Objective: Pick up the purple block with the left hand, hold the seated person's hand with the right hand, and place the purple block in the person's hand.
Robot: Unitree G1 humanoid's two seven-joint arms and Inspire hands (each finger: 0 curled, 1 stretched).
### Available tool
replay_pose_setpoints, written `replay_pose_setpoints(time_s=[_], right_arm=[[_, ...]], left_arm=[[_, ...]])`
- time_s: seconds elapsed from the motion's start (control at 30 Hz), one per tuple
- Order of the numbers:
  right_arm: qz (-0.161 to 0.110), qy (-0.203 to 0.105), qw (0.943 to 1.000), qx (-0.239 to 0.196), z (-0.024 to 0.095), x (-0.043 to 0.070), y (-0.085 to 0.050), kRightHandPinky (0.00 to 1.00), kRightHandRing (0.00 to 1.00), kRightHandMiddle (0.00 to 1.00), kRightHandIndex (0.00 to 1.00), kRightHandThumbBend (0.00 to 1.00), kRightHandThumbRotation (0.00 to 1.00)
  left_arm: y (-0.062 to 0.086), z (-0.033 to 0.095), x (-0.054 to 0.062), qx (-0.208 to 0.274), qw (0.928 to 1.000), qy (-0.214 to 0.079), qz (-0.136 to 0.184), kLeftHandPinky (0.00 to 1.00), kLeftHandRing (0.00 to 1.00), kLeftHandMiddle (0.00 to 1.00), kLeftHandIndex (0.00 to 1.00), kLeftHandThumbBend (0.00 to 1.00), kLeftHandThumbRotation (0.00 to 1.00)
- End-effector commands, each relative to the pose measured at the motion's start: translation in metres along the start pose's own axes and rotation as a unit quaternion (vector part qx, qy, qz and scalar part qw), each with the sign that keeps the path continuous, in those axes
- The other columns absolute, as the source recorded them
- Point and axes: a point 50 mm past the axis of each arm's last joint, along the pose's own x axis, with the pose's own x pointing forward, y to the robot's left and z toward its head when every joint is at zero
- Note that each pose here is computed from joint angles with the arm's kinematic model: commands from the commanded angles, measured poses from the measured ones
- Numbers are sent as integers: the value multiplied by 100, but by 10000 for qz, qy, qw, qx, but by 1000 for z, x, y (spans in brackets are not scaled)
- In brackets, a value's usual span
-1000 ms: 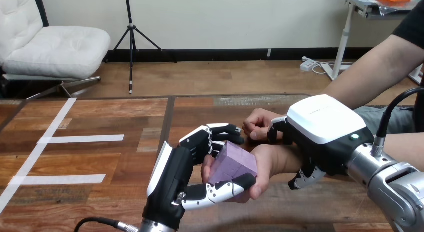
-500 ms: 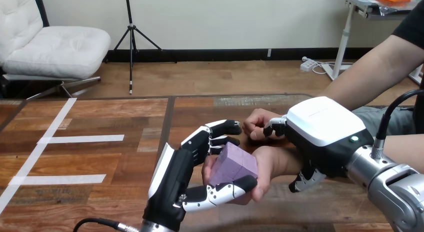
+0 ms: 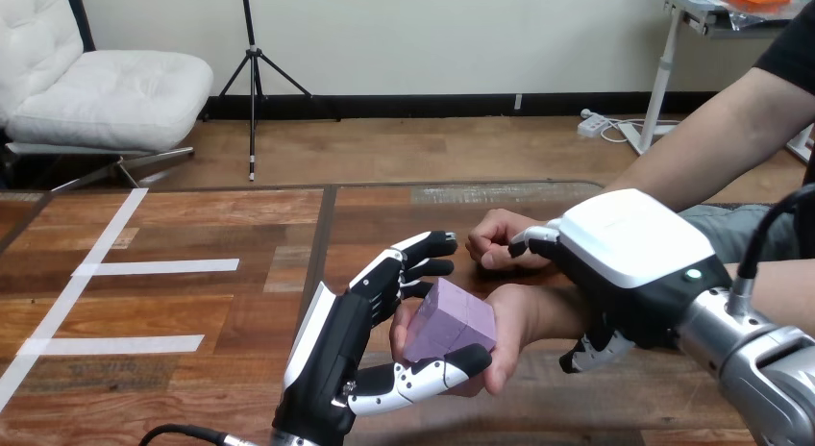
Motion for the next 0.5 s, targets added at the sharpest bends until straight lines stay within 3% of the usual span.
replay_pose_setpoints(time_s=[0.0, 0.47], right_arm=[[-677, -10, 9977, -60, -1, -5, -22, 69, 78, 80, 81, 85, 10], [-992, -57, 9945, 327, 0, -18, -20, 74, 80, 81, 81, 84, 11]], left_arm=[[3, 9, 10, 115, 9994, -337, -37, 73, 80, 83, 81, 85, 37], [3, 10, 9, 78, 9992, -381, -49, 79, 85, 86, 84, 86, 41]])
